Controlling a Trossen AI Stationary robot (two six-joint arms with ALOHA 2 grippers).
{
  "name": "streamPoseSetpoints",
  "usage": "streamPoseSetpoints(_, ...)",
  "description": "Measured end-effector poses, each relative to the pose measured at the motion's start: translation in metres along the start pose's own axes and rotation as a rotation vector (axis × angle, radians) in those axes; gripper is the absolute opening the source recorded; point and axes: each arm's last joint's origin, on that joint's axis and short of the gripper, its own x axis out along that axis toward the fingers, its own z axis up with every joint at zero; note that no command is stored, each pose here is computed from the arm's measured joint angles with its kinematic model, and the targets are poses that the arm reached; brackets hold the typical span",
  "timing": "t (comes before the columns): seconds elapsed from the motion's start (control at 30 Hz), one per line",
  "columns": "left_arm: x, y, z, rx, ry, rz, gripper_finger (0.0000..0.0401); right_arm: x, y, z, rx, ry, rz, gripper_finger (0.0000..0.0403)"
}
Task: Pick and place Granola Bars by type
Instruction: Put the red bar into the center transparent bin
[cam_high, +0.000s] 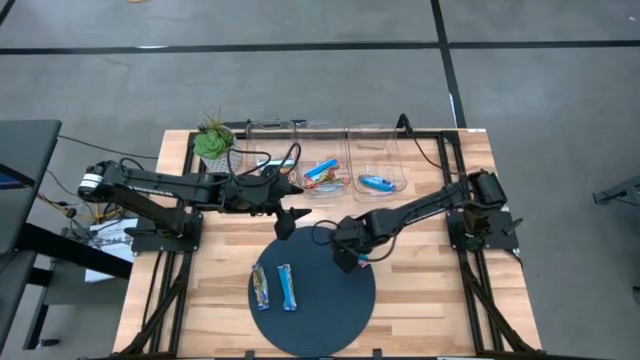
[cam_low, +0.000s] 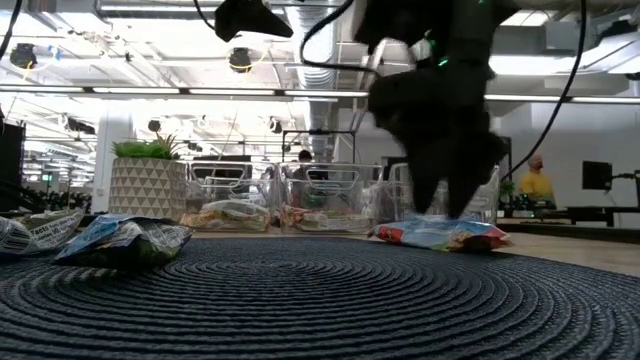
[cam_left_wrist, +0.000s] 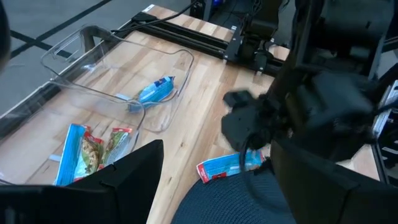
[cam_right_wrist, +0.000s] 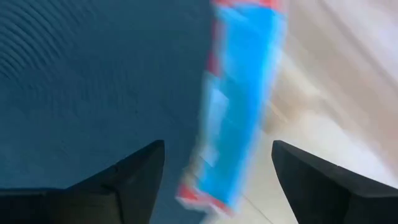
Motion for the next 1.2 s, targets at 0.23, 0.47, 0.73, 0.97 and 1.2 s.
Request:
streamPoseSetpoints(0.23, 0.000, 0.000, 0.000, -0.015, 0.001, 0.001, 0.0290, 0.014, -0.005, 0.007, -0.030, 0.024, -0.038, 0.0290)
streamPoseSetpoints(0.47, 0.000, 0.000, -0.001, -0.020, 0.005, 0.002, 0.0290, 0.022, -0.005, 0.016, -0.042, 0.025, -0.008, 0.0267)
streamPoseSetpoints(0.73, 0.000, 0.000, -0.001, -0.021, 0.004, 0.002, 0.0290, 0.024, -0.006, 0.016, -0.056, 0.030, -0.010, 0.0171)
streamPoseSetpoints(0.97, 0.000, 0.000, -0.001, -0.021, 0.002, 0.007, 0.0290, 0.024, -0.006, 0.017, -0.052, 0.029, -0.010, 0.0086)
streamPoseSetpoints(1.2, 0.000, 0.000, 0.000, -0.021, 0.001, 0.007, 0.0290, 0.024, -0.006, 0.017, -0.052, 0.028, -0.009, 0.0043)
